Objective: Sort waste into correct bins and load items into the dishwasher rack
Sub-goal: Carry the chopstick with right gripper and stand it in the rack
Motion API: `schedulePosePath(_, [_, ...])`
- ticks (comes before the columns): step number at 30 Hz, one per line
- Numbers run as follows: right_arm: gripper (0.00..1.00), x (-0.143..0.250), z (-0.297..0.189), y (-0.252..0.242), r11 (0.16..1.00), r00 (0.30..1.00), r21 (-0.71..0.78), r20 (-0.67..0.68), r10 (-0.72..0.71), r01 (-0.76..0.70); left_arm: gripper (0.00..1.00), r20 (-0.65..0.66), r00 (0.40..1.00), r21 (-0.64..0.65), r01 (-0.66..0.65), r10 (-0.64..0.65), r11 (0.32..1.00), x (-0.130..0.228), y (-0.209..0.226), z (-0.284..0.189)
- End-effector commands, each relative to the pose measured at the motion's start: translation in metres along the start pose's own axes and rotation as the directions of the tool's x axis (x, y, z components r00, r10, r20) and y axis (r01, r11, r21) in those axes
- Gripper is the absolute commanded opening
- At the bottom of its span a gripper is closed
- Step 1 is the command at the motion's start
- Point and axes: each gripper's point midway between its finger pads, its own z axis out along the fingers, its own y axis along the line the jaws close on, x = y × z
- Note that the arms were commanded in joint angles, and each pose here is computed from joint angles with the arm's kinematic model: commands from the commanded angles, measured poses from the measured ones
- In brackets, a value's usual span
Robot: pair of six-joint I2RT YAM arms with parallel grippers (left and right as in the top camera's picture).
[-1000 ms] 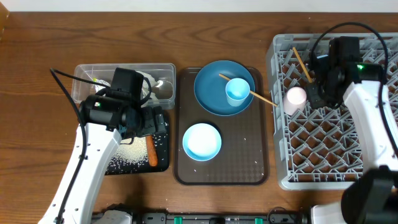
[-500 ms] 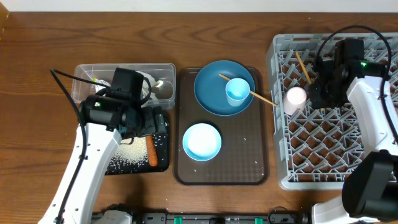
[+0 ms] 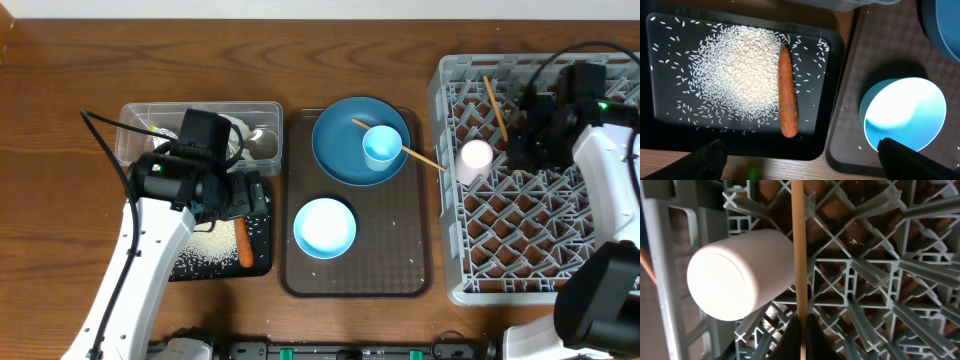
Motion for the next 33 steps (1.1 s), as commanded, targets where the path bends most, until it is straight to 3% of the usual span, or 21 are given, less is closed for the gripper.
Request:
schedulePosePath(1, [0.01, -0.003, -0.008, -0.003, 0.997, 0.998, -0.06, 0.035, 0.058, -0.056, 0.99, 0.027, 1.0, -0.003, -0.002, 0.002, 1.0, -0.004, 0.001, -0.006])
schedulePosePath(10, [0.01, -0.001, -0.012, -0.019, 0.987, 0.99, -0.106, 0.05, 0.13, -0.124, 0.99, 0.027, 1.0, -0.003, -0.002, 0.002, 1.0, -0.004, 0.001, -0.006])
schedulePosePath(19, [0.01, -0.006, -0.023, 0.001, 0.971, 0.992, -0.231, 0.093, 0.083, -0.06, 0.99, 0.027, 1.0, -0.003, -0.002, 0.002, 1.0, -0.004, 0.001, -0.006])
schedulePosePath(29, [0.01, -0.013, -0.055, -0.005, 0.978, 0.976, -0.203, 0.199, 0.085, -0.043, 0.99, 0.027, 1.0, -0.003, -0.002, 0.002, 1.0, -0.004, 0.002, -0.006])
schedulePosePath(33, [0.01, -0.006, -0.052, -0.023, 0.992, 0.981, -0.101, 0.172, 0.094, -0.077, 0.99, 0.027, 1.0, -0.003, -0.002, 0.002, 1.0, -0.004, 0.001, -0.006])
